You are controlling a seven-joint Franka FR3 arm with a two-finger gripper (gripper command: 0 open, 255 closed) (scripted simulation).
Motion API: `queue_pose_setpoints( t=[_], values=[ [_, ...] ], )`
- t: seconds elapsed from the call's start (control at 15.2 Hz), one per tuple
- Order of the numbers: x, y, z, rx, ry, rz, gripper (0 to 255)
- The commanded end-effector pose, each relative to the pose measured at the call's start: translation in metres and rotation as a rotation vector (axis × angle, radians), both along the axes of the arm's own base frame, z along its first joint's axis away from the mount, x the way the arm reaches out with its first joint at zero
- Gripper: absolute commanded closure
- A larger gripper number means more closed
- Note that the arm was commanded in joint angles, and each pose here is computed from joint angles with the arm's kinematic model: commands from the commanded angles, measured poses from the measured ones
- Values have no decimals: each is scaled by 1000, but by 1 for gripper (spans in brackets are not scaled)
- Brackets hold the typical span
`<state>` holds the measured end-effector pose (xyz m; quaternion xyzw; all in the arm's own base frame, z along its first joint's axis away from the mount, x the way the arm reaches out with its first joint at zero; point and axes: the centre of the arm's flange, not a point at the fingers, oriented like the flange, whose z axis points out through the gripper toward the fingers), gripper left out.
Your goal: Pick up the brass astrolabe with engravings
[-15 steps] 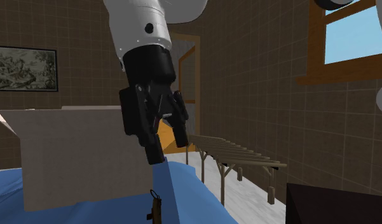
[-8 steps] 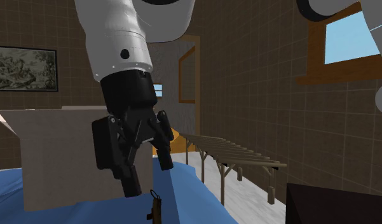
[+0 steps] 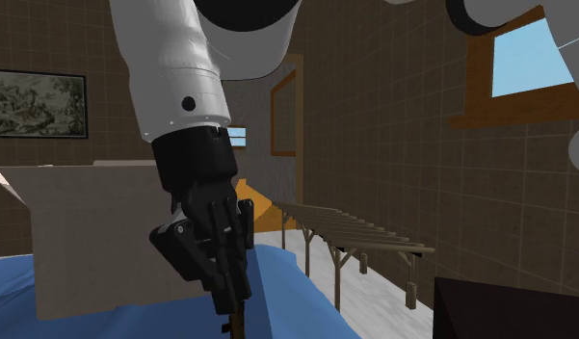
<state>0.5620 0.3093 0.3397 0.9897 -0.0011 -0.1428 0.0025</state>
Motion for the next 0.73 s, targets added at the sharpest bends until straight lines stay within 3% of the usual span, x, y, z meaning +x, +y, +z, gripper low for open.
queue_pose_setpoints(
  t=[0.0, 0.33, 0.66],
  values=[
    [0, 0, 0, 0, 0, 0, 255],
    [0, 0, 0, 0, 0, 0, 255],
    [0, 0, 26, 0, 0, 0, 255]
  ],
)
